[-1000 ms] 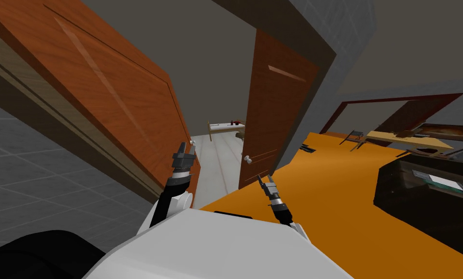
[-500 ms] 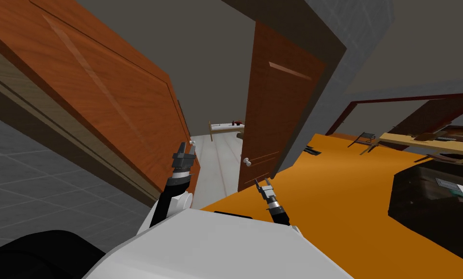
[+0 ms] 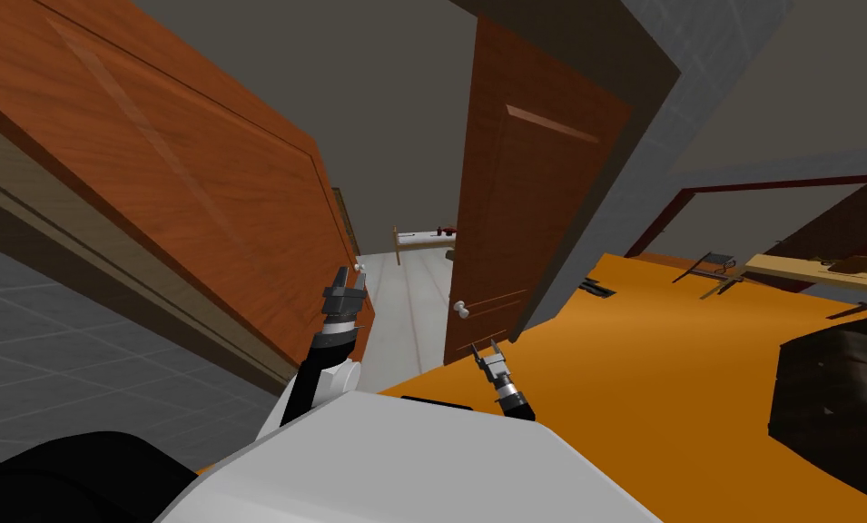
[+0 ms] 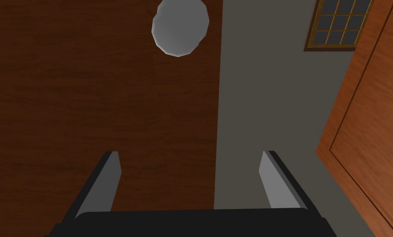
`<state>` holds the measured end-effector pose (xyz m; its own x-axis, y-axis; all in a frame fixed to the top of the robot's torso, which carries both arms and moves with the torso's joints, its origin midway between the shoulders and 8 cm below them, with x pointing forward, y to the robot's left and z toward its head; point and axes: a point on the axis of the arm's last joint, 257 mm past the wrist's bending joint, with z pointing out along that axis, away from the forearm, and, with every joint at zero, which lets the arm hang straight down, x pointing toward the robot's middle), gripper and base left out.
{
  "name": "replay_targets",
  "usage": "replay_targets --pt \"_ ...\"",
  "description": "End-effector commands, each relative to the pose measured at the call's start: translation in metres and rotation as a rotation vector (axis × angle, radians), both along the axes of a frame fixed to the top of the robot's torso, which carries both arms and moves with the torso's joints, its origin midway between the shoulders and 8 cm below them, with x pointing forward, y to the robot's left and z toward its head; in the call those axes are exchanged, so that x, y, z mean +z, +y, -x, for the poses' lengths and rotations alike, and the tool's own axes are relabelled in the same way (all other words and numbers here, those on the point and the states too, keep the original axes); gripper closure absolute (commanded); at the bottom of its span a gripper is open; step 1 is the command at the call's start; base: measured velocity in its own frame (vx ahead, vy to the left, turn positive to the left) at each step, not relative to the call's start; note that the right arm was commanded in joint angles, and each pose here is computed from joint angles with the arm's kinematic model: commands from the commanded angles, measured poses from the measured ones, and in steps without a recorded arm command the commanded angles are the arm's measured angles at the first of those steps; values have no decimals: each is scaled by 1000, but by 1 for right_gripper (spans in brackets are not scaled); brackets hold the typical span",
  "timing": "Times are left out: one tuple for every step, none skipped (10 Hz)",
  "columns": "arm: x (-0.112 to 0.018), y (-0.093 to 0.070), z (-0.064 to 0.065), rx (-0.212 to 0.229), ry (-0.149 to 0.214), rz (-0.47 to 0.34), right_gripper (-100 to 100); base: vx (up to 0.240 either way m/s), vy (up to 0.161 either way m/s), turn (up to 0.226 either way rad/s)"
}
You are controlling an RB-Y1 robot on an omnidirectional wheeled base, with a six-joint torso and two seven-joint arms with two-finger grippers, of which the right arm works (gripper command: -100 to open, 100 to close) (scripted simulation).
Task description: Push the door open
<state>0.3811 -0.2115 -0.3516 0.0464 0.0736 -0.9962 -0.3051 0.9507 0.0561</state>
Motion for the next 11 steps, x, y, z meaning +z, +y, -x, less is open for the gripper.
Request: replay_targets --pt "-10 9 4 15 11 23 -100 92 -101 59" --pt "-15 12 6 21 16 32 -100 67 -93 41" --pt "-23 19 9 34 25 48 -100 82 -106 66" --pt "-26 22 10 39 28 53 -100 90 -99 49" --pt "-29 25 12 43 32 57 -100 74 -67 28" --pt "-34 31 14 53 38 67 -100 73 -60 47" --pt "-38 36 16 61 42 73 -100 68 -69 52" --pt "-40 38 17 63 44 74 -100 52 -50 27" --pt "-37 35 16 60 43 72 -100 21 -18 5" --pt "-40 24 16 65 46 104 -100 103 12 19" --pt "-41 20 16 66 48 115 -100 180 50 24"
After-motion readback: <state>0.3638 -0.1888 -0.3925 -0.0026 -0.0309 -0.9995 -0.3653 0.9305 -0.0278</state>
